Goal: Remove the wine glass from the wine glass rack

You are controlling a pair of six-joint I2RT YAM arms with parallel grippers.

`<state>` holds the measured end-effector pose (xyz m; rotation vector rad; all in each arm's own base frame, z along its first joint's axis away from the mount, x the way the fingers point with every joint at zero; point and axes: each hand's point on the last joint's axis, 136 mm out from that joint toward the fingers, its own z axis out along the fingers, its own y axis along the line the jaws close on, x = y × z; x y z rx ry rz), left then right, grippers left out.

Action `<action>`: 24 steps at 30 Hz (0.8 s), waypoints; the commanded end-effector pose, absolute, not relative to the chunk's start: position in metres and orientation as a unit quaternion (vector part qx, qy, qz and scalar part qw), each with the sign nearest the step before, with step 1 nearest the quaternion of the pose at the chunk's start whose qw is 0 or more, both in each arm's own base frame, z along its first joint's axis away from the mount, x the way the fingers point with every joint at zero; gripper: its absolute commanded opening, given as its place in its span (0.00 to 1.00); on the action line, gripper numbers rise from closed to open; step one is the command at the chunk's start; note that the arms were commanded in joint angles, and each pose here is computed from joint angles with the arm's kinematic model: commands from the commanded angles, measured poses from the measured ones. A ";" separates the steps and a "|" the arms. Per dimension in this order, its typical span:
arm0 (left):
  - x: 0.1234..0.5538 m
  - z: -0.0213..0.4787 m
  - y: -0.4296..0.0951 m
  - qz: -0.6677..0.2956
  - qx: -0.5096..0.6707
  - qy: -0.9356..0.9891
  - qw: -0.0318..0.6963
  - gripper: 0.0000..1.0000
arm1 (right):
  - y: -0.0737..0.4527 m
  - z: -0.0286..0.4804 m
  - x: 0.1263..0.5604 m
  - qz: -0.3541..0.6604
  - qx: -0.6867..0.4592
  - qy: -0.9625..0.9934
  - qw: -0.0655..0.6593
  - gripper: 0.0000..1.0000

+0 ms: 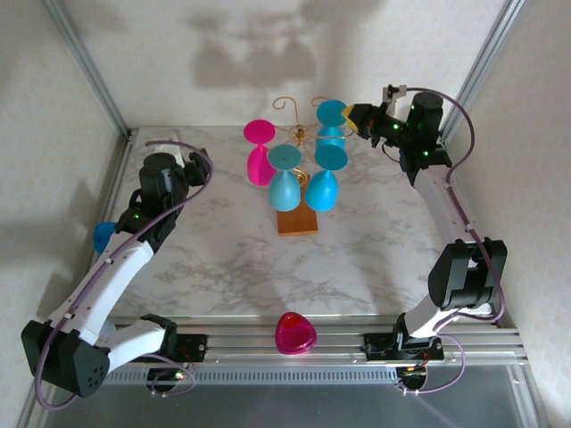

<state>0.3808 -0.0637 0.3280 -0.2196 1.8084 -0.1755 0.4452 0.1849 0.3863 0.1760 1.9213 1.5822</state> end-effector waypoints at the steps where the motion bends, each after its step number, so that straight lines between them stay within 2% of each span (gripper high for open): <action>1: 0.381 0.332 -0.074 -0.097 -0.088 0.781 0.611 0.61 | 0.187 0.406 0.450 0.606 0.051 0.717 0.340 0.00; 24: 0.350 0.336 -0.127 -0.155 0.036 0.792 0.590 0.60 | 0.142 0.410 0.480 0.597 0.096 0.704 0.374 0.00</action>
